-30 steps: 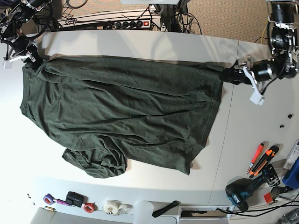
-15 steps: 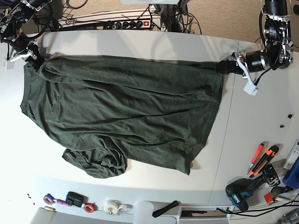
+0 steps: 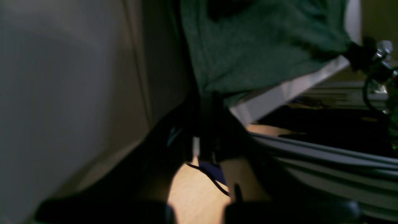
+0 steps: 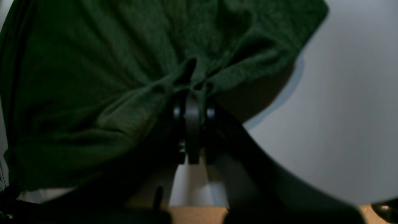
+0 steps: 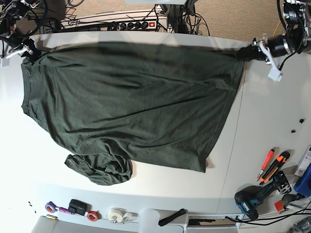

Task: Layout the t-shirt on the table in an organized manner, then fold the t-shirt properly
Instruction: 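Lift the shirt edge with both grippers and stretch it taut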

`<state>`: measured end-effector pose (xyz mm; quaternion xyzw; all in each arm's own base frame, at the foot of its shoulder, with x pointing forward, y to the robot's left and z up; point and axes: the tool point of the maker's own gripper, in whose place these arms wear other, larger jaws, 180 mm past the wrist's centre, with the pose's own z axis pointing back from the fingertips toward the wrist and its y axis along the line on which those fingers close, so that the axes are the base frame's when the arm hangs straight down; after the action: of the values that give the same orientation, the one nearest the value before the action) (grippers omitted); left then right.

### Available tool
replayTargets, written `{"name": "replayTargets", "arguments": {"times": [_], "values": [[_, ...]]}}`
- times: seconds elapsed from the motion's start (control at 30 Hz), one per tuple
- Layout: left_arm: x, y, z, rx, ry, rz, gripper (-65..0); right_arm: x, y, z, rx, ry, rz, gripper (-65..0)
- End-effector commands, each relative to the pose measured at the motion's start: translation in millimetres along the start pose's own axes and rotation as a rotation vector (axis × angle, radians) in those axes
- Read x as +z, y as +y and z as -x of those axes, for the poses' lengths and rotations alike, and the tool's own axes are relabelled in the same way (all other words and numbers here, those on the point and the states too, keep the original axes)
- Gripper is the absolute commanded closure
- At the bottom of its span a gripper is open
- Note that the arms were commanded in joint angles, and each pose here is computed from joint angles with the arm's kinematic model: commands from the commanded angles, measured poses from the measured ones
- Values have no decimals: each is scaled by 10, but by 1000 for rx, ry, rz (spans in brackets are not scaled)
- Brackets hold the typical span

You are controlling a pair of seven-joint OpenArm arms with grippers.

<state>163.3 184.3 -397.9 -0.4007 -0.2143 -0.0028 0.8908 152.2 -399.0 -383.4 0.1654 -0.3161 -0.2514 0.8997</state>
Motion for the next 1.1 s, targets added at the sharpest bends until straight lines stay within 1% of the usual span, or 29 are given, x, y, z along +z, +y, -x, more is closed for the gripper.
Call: {"name": "replayTargets", "arguments": {"times": [0.0,0.13,0.2,0.27,0.37,0.53,0.6,0.73,0.93,1.07], "values": [[67,-37,-19,-17,-8,14,0,109,-30,-184,40,-43,14,0],[96,-83,153,19,10,42,0,150,-60,-168,31,-49,17,0],[108,-127,214,11,18,66,0,167,-62,-142,26,-48,11,0],[118,-163,249,26,21,86,0,185,-74,-111,23,-43,11,0],[125,-193,306,-9,47,103,0,207,-70,-91,18,-46,0,0],[133,-197,395,-17,99,104,0,227,-30,-103,20,-64,-28,0],[132,-210,388,-23,100,105,0,231,13,-135,25,-82,-51,0],[126,-304,246,-73,63,114,0,243,96,-203,16,-120,-97,0],[94,-526,-222,-221,-19,139,0,227,214,-346,13,-172,-149,0],[79,-601,-543,-288,-77,149,0,191,293,-471,19,-205,-171,0]]}}
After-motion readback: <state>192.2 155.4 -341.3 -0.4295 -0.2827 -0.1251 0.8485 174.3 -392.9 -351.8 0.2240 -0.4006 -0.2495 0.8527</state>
